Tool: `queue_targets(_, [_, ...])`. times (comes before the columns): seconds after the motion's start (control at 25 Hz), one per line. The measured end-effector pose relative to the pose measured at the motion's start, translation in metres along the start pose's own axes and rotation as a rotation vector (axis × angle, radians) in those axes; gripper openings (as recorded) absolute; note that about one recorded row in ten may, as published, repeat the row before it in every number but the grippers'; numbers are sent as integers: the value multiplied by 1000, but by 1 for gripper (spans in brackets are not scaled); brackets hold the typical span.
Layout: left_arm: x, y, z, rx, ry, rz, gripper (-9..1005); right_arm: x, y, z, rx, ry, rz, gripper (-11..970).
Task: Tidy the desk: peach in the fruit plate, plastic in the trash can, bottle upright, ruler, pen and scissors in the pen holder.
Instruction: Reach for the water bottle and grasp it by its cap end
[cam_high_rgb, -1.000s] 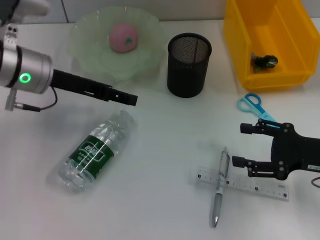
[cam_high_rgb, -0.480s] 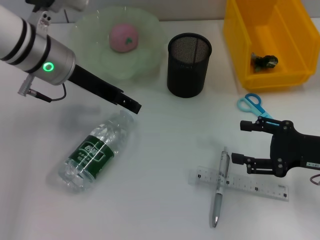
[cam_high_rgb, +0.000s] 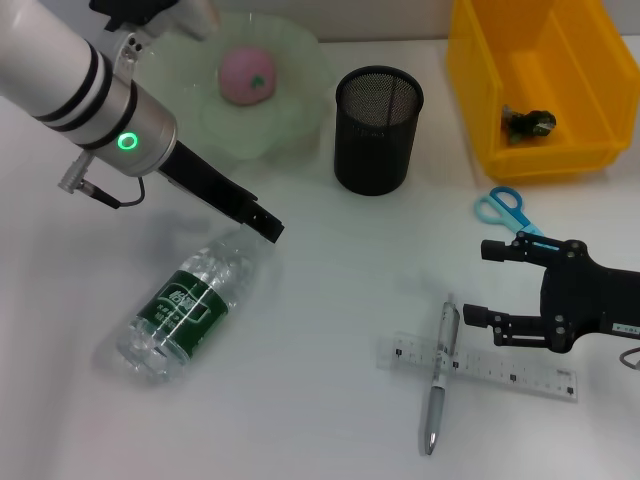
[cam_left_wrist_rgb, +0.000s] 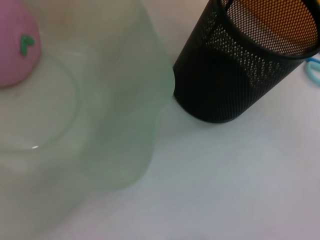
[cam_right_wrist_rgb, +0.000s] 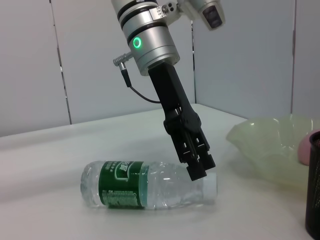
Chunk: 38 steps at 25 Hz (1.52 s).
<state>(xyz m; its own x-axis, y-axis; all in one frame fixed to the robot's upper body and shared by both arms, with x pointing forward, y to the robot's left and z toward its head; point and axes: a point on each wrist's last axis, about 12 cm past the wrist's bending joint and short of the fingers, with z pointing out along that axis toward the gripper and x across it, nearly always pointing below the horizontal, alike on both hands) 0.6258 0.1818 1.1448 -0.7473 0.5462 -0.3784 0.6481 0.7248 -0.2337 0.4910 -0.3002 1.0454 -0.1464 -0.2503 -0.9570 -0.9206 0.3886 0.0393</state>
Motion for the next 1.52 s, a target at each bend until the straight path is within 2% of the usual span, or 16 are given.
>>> queue_targets(0.64, [1, -6, 20, -52, 30, 49, 796, 1, 1, 1, -2, 6, -1, 812])
queue_targets(1.24, [1, -8, 24, -63, 36, 73, 797, 0, 1, 2, -5, 3, -1, 812])
queue_targets(1.52, [1, -7, 24, -65, 34, 88, 743, 0, 1, 2, 0, -2, 2, 811])
